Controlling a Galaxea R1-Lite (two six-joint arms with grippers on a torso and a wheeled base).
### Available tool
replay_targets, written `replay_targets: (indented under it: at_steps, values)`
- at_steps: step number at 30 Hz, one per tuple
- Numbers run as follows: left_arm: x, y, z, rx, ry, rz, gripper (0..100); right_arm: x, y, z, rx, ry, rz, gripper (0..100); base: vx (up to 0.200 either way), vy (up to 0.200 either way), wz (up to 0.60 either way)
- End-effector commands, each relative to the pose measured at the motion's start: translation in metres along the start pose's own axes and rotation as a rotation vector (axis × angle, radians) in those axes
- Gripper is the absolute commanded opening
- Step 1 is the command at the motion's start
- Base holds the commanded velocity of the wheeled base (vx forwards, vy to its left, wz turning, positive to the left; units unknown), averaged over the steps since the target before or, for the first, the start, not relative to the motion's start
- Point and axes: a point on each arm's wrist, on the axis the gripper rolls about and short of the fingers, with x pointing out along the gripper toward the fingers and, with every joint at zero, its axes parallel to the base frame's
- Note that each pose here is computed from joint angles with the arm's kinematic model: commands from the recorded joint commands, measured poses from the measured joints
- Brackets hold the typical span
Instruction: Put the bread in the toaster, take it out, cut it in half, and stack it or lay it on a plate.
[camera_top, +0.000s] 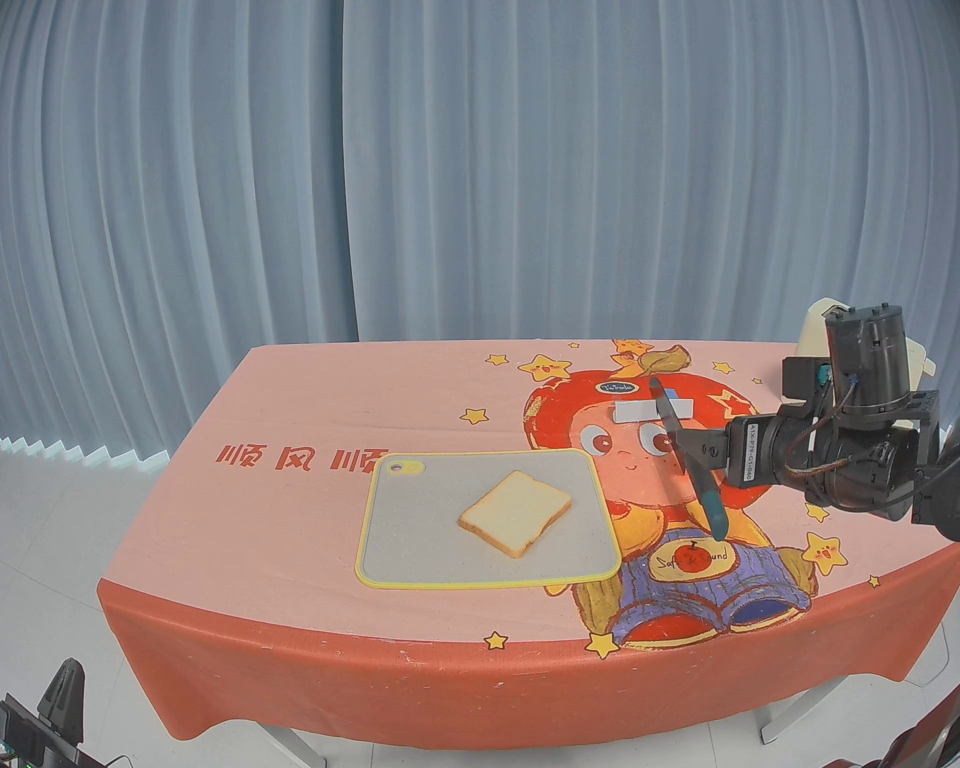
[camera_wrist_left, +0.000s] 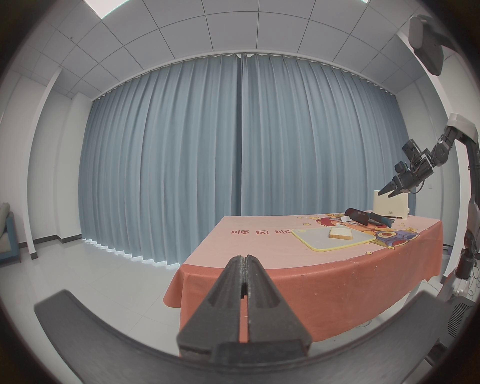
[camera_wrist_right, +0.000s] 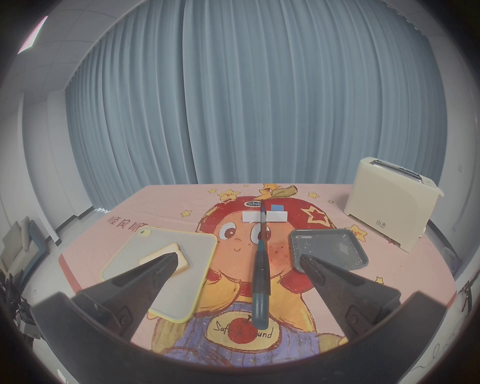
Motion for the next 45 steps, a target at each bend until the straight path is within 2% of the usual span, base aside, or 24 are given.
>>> replay_targets:
  at_steps: [1, 13, 24, 45]
  values:
    - [0.001, 0.0, -0.005, -0.001, 0.013, 0.001, 0, 0.015, -0.001, -0.009, -0.006, 0.05, -0.024, 100, 0.0, 0.0, 0.0]
    - [0.001, 0.0, -0.005, 0.0, 0.013, 0.0, 0, 0.031, -0.001, -0.018, 0.0, 0.029, -0.029, 100, 0.0, 0.0, 0.0]
    - [0.001, 0.0, -0.005, 0.0, 0.013, 0.001, 0, 0.038, -0.005, -0.017, 0.006, 0.033, -0.047, 100, 0.0, 0.0, 0.0]
    - [0.001, 0.0, -0.005, 0.0, 0.013, 0.0, 0, 0.05, -0.004, -0.016, 0.009, 0.045, -0.043, 100, 0.0, 0.0, 0.0]
